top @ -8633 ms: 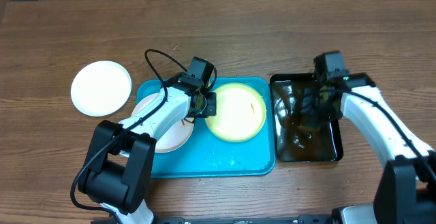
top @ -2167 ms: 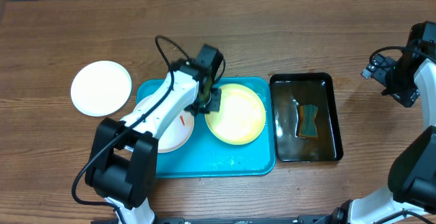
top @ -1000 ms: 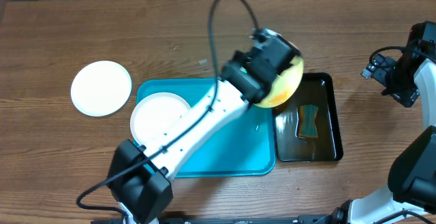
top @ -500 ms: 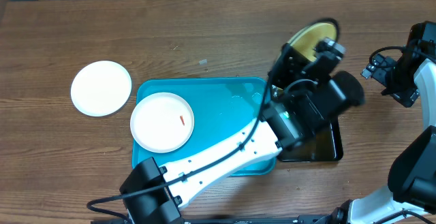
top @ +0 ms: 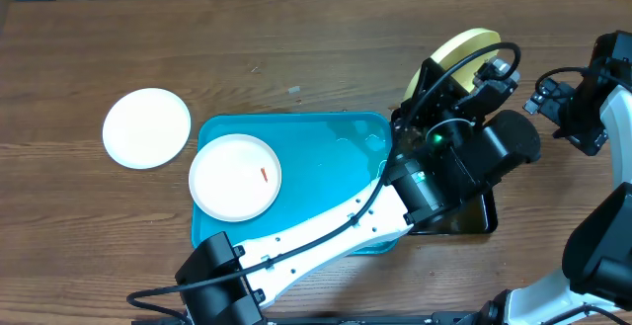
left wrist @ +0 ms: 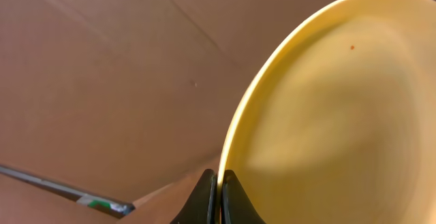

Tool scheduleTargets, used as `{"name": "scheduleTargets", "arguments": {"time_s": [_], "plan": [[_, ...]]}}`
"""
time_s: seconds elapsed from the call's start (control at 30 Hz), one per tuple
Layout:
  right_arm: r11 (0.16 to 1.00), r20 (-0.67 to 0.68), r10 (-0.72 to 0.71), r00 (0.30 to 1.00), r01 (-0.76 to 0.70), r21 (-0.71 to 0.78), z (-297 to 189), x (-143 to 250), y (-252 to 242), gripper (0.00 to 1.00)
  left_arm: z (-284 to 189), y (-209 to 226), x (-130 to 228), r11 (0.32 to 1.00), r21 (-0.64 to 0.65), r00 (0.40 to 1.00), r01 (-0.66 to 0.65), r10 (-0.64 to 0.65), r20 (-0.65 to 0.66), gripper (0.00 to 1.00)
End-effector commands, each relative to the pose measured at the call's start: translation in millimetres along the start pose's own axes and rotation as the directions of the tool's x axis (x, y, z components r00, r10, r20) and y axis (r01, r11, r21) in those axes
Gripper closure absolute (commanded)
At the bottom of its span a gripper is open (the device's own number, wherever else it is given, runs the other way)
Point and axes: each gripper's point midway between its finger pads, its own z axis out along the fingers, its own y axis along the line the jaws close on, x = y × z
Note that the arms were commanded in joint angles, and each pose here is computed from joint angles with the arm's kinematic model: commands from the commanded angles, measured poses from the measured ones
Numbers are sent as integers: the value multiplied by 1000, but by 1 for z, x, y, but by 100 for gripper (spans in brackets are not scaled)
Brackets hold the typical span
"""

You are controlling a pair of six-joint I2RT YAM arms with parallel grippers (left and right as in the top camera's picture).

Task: Clean dirty plates on tray and stack at the side
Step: 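Carry the yellow plate left and stack it on the white plate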

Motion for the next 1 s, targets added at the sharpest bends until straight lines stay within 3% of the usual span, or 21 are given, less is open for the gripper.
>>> {"name": "scheduleTargets", "arguments": {"time_s": [0.0, 0.1, 0.2, 0.43, 0.53, 0.57, 0.67, 0.73, 0.83, 0.87, 0.97], "plan": [[1000, 22, 5, 1000, -5, -12, -5, -6, 2, 0, 2, -19, 10, 991, 108, 996, 81, -78, -33, 96], [1000, 22, 5, 1000, -5, -12, -5, -6, 2, 0, 3, -58, 41, 933, 328, 983, 145, -98, -153, 96], [1000, 22, 5, 1000, -5, -12, -5, -6, 2, 0, 9, -78, 71, 842, 456, 934, 289, -145, -326, 96], [1000, 22, 5, 1000, -5, -12, -5, -6, 2, 0, 56, -60, 125, 652, 455, 731, 606, -231, -642, 96], [1000, 22, 6, 1000, -5, -12, -5, -6, 2, 0, 87, -25, 162, 551, 364, 572, 751, -270, -774, 96], [1000, 22, 5, 1000, -5, -12, -5, -6, 2, 0, 103, -1, 185, 521, 290, 488, 803, -295, -821, 96], [1000, 22, 5, 1000, -5, -12, -5, -6, 2, 0, 124, 45, 231, 492, 105, 314, 864, -365, -876, 96], [1000, 22, 5, 1000, -5, -12, -5, -6, 2, 0, 133, 79, 265, 468, -21, 197, 883, -412, -889, 96], [1000, 22, 6, 1000, -5, -12, -5, -6, 2, 0, 139, 123, 311, 447, -172, 69, 878, -473, -878, 96], [1000, 22, 6, 1000, -5, -12, -5, -6, 2, 0, 139, 155, 343, 430, -274, -13, 860, -519, -855, 96], [1000, 22, 5, 1000, -5, -12, -5, -6, 2, 0, 134, 194, 383, 390, -394, -112, 832, -578, -808, 96]]}}
